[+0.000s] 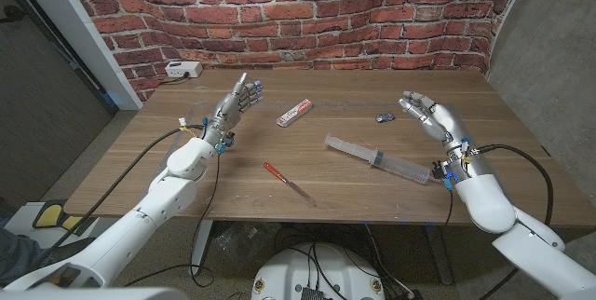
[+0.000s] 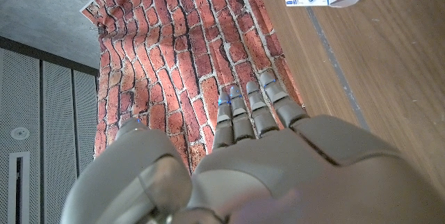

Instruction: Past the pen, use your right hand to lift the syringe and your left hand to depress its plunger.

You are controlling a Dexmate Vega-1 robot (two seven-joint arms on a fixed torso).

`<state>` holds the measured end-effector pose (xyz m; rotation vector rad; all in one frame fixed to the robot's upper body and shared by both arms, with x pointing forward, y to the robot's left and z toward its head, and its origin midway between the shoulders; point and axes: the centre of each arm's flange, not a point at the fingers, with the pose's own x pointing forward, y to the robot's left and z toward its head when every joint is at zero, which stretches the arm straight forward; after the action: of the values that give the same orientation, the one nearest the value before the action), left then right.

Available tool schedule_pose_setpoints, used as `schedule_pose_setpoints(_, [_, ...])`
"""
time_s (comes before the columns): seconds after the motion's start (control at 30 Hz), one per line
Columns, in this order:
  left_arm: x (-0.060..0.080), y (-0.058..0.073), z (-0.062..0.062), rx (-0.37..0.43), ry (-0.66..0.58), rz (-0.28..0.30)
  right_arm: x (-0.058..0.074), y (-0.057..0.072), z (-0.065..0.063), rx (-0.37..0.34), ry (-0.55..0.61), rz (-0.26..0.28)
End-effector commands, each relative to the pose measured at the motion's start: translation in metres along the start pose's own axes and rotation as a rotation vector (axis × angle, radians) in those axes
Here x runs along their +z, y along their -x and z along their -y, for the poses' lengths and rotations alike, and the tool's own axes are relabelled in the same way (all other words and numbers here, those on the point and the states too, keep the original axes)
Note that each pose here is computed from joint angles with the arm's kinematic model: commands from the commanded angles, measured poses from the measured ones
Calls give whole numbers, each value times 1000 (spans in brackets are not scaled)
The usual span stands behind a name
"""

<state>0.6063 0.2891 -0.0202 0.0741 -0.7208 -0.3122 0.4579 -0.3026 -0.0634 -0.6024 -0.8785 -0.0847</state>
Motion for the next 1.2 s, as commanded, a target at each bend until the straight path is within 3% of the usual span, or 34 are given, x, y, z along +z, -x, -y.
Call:
schedule_pose_setpoints(0.03, [3,-6,7,-35,-34,-12,3,15,6,-44,157,21])
schedule_pose_setpoints(0.53, [7,-5,5,0,-53,10,13,27,11,-96,373,57])
schedule_pose_setpoints(0.7, [9,0,3,32,-67,25,14,34,13,-101,432,36])
schedule_pose_setpoints(0.97, [9,3,5,54,-52,19,24,43,10,-124,658,44])
schedule_pose_setpoints(1.2, [7,8,3,65,-39,24,25,43,8,-122,710,57])
